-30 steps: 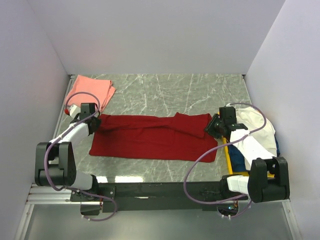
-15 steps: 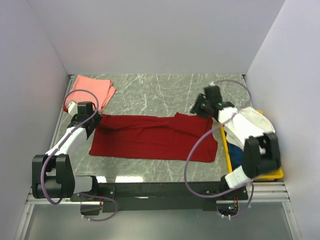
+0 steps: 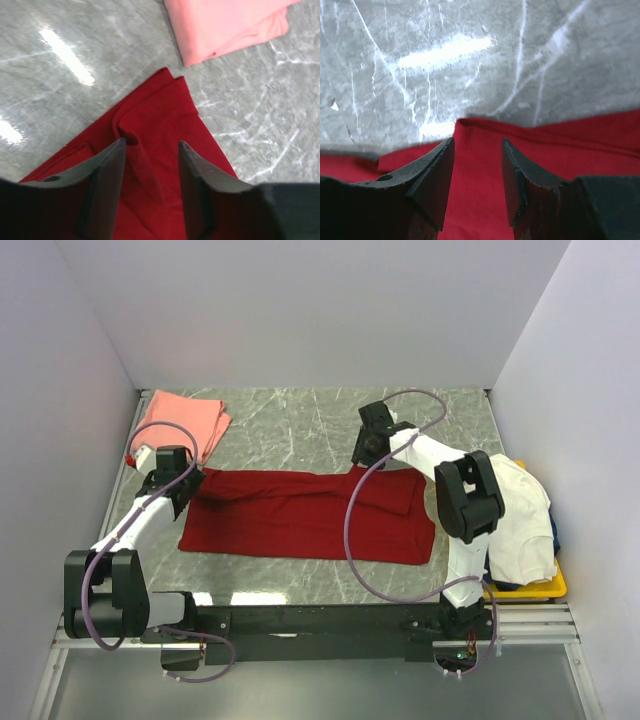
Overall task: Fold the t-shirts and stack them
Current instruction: Fold the tshirt
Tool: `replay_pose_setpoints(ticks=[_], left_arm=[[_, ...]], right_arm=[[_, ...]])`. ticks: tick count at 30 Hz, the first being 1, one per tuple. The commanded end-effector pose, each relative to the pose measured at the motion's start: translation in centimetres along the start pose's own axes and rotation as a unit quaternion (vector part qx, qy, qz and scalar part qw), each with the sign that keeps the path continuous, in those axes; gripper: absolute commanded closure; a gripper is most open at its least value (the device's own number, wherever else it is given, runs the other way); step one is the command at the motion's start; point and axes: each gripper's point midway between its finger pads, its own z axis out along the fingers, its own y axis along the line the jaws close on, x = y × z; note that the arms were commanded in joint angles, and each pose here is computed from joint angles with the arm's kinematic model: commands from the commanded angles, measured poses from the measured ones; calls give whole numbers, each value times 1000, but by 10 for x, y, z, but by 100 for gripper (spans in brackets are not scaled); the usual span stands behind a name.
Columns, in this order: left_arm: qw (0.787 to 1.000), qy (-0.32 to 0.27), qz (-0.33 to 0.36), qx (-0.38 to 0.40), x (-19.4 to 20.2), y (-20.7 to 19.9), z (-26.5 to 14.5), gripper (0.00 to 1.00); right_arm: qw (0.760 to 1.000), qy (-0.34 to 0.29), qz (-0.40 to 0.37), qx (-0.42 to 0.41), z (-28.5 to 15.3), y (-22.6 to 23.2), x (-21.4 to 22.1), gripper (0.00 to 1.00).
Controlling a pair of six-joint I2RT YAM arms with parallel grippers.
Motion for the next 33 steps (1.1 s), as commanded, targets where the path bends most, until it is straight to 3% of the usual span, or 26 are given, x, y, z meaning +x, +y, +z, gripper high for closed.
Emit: replay_pose_setpoints(ticks=[1,10,13,18,20,33], left_arm=[[999,-31,-19,-11,-12,3,-4,48],[999,-24,-18,-11,-6,5,2,46],[1000,-21,-17,-11,-4,5,3,46],[1000,-20,-17,-15,-2,9,5,47],[1000,-19,-15,-15,0,10,5,47],[1000,-17,-15,-12,4,15,3,49]], right_arm=[[1000,-21,-1,3,-2,14,-14,51],[1000,-5,-5,10,15,19,-3,57],[1000,-6,-2,15,16,15,-2,65],[1000,-5,-4,15,11,14,1,93],[1000,-9,-3,13,5,13,2,100],[999,-43,9,-9,-34,11,1,98]])
